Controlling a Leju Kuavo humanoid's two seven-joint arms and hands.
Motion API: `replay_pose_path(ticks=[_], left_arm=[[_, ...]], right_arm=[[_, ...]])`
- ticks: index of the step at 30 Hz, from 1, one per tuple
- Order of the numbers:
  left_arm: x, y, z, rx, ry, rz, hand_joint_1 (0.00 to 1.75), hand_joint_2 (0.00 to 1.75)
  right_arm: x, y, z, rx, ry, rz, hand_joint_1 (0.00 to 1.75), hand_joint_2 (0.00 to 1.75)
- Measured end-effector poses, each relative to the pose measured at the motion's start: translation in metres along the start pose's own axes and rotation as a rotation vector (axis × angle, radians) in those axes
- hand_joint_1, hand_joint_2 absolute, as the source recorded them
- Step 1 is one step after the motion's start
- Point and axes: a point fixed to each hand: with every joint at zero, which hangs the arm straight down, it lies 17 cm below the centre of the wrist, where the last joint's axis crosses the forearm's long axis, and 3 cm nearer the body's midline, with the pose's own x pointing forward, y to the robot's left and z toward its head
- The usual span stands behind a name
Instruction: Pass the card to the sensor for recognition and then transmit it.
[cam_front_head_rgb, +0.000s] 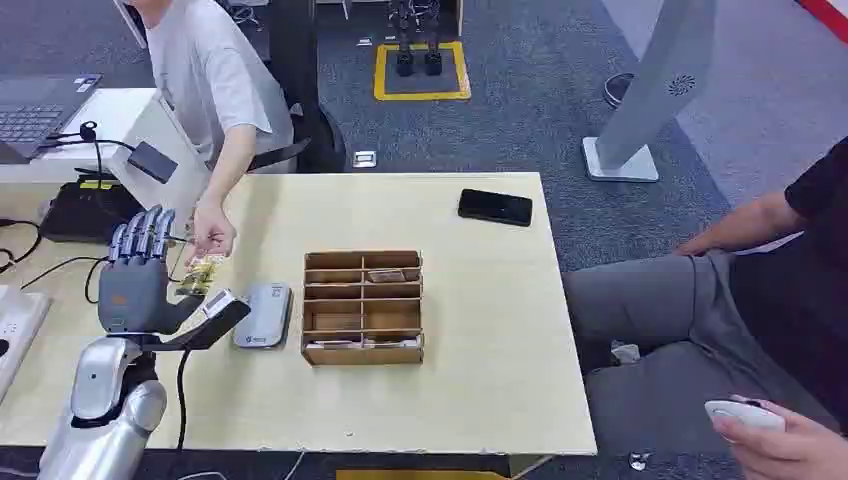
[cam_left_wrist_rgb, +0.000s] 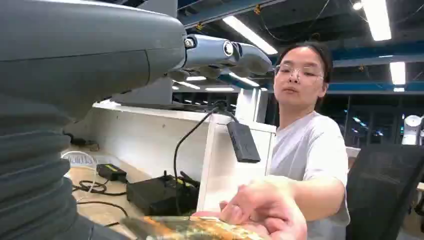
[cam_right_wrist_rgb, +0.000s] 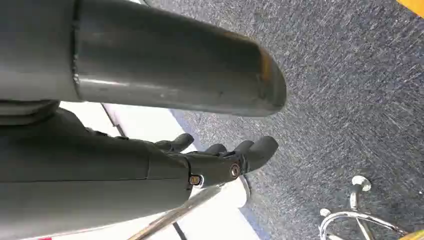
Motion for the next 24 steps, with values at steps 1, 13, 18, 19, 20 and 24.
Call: replay_pose_path(ticks=[1, 13, 18, 19, 20, 24], left_arm=[[0.0001, -0.0004, 0.0001, -0.002, 0.0, 0.003, 1.75, 1.75], [-0.0018, -0.0009, -0.0007, -0.008, 0.015, 0.077, 1.75, 1.75], [-0.0005, 0.0041, -0.0015, 0.013, 0.003, 0.168, 1.75, 1.75], [-0.0002, 0.0056, -0.0015, 0.02, 0.001, 0.199, 1.75, 1.75], [-0.0004, 0.0059, -0.0015, 0.022, 0.003, 0.223, 1.75, 1.75], [-0.0037, 0.0035, -0.0012, 0.022, 0.054, 0.358, 1.75, 1.75]], right_arm=[[0.0, -0.0001, 0.0, 0.0, 0.0, 0.001, 0.0, 0.0], [-0.0008, -0.0008, -0.0002, -0.003, 0.004, 0.003, 0.0, 0.0], [-0.0007, -0.001, -0.0003, -0.002, 0.003, 0.008, 0.0, 0.0], [0.0, -0.0013, -0.0005, -0.003, 0.0, 0.01, 0.0, 0.0], [0.0004, -0.0014, -0.0005, -0.003, -0.003, 0.01, 0.0, 0.0], [0.0004, -0.0019, -0.0006, -0.005, -0.003, 0.01, 0.0, 0.0]])
